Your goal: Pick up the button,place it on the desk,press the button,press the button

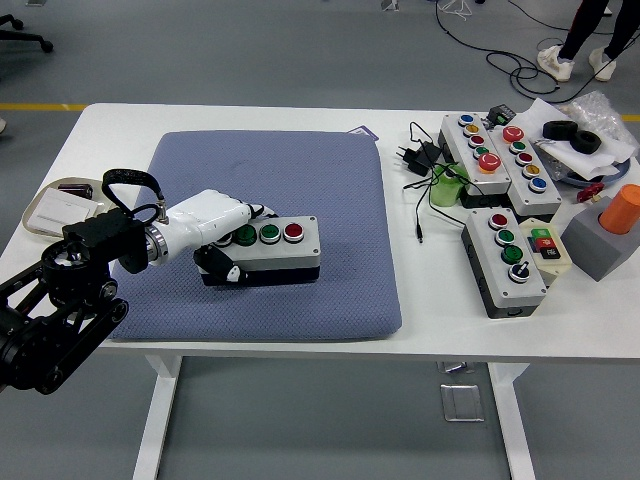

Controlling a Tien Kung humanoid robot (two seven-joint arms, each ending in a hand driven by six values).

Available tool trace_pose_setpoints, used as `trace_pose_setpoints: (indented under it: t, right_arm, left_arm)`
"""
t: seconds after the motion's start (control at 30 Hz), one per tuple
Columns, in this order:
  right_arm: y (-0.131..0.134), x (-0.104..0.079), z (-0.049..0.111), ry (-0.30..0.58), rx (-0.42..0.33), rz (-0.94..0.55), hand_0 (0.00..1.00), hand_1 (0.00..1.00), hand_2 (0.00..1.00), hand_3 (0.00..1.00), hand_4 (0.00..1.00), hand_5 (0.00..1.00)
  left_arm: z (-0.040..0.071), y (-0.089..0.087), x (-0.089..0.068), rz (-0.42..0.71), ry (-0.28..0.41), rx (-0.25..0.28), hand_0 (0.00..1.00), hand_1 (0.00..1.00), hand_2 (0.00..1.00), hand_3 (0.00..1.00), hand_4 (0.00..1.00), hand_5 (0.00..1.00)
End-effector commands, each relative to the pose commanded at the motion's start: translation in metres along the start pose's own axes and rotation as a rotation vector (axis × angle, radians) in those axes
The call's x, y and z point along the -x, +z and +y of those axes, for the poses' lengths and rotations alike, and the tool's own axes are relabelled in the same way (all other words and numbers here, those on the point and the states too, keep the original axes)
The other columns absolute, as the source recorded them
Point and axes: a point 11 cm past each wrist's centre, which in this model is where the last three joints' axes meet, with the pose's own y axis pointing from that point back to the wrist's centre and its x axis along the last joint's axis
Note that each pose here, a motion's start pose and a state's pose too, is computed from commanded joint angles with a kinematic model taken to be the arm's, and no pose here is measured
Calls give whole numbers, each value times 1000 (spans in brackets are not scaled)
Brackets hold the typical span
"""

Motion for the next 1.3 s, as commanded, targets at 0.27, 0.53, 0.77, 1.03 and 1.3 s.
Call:
trace_pose_setpoints:
  t: [0.27, 0.53, 0.77, 1.03, 1.3]
  right_arm:
    - [3, -1, 0, 2, 6, 9, 629, 497, 543, 584, 269, 22]
    - [6, -1, 0, 2, 10, 14, 629, 497, 543, 584, 268, 20]
    - [7, -2, -1, 3, 11, 15, 630, 497, 543, 584, 268, 19]
    - [5, -1, 0, 1, 8, 12, 629, 496, 543, 584, 268, 19]
    - [2, 0, 0, 0, 4, 8, 630, 496, 544, 584, 268, 19]
  left_arm:
    - [1, -2, 10, 15, -42, -19, 469, 578, 513, 654, 561, 3]
    - [2, -2, 12, 25, -56, -20, 532, 751, 815, 823, 998, 618]
    - [5, -3, 9, 31, -51, -11, 723, 879, 940, 904, 998, 641]
    - [6, -5, -1, 27, 3, -19, 862, 966, 998, 969, 998, 671]
    - [20, -8, -26, 56, 128, -23, 922, 998, 998, 997, 998, 692]
